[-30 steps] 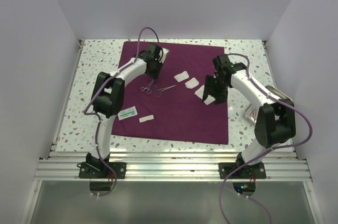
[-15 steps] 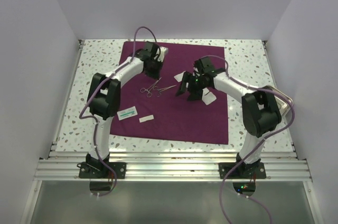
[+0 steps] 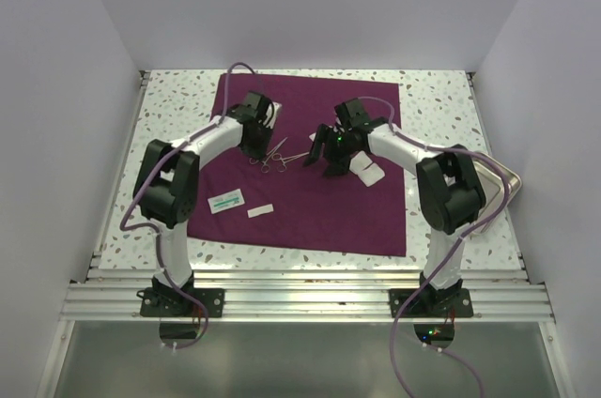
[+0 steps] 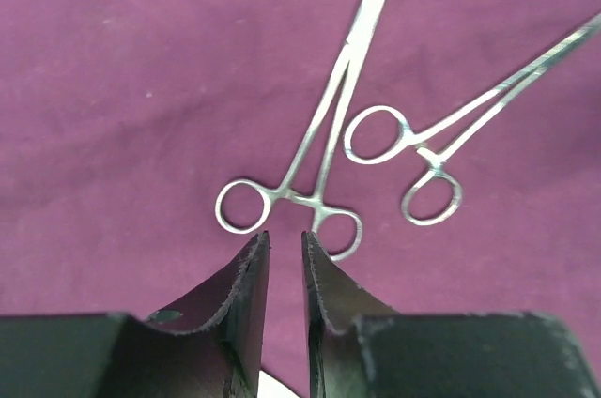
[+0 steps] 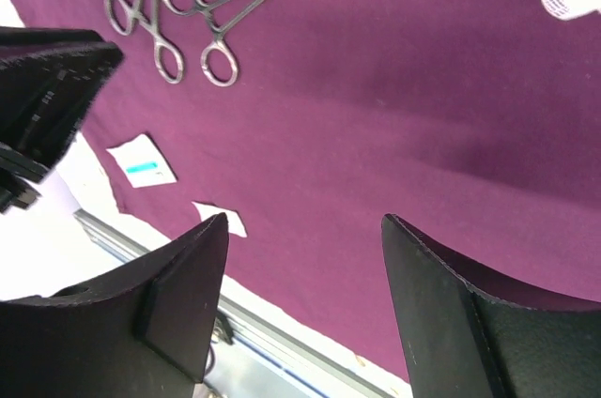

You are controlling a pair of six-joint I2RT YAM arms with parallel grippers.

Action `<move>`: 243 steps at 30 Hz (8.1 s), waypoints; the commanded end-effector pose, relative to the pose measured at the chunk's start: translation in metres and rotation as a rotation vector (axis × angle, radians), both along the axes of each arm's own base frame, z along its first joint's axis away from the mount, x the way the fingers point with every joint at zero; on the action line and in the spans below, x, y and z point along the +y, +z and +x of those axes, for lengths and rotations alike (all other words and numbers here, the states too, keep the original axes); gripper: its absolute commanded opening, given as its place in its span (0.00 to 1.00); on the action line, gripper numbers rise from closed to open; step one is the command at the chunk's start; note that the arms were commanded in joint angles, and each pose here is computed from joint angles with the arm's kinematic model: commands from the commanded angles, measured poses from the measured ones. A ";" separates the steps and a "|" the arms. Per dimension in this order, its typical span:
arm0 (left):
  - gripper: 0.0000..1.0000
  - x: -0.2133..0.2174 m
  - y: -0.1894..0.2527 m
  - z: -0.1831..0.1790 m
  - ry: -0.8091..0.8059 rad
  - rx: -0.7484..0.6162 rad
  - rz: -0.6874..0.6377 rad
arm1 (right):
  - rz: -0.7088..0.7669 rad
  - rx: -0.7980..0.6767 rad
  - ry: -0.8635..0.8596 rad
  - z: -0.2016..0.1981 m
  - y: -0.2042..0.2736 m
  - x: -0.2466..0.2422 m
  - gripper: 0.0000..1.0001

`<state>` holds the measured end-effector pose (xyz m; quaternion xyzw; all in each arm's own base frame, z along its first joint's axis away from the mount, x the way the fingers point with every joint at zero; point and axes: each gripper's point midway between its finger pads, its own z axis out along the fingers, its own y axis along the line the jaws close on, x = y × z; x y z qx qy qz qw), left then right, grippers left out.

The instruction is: Prepare the surgical pack

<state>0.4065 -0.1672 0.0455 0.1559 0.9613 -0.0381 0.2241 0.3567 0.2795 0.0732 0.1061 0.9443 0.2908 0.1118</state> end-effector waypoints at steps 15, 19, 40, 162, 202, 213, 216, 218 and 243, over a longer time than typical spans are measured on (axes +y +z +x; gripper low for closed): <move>0.17 0.038 -0.004 0.030 0.146 -0.055 0.038 | -0.033 -0.025 0.034 -0.008 0.012 -0.008 0.70; 0.18 0.035 -0.014 0.029 0.139 -0.037 0.024 | -0.032 -0.029 0.039 -0.007 0.012 -0.007 0.69; 0.20 0.027 0.004 0.034 0.176 -0.071 -0.043 | -0.028 -0.023 0.055 -0.008 0.009 -0.001 0.70; 0.39 -0.161 0.010 0.043 -0.538 -0.300 -0.238 | -0.214 -0.013 -0.154 -0.018 0.055 -0.143 0.49; 0.00 -0.132 -0.004 0.048 -0.332 -0.017 -0.405 | 0.124 -0.005 -0.018 -0.003 0.004 -0.006 0.58; 0.32 -0.094 0.010 0.040 -0.216 -0.074 -0.257 | 0.026 -0.003 -0.037 0.010 0.001 -0.005 0.52; 0.35 -0.078 0.008 0.034 -0.184 -0.067 -0.192 | -0.021 -0.013 -0.009 0.009 0.006 -0.013 0.52; 0.34 -0.071 0.008 0.032 -0.166 -0.065 -0.169 | -0.029 -0.021 -0.007 0.009 0.010 -0.015 0.52; 0.22 -0.050 -0.018 0.004 -0.112 0.027 -0.101 | -0.051 0.005 0.014 0.000 -0.001 -0.020 0.52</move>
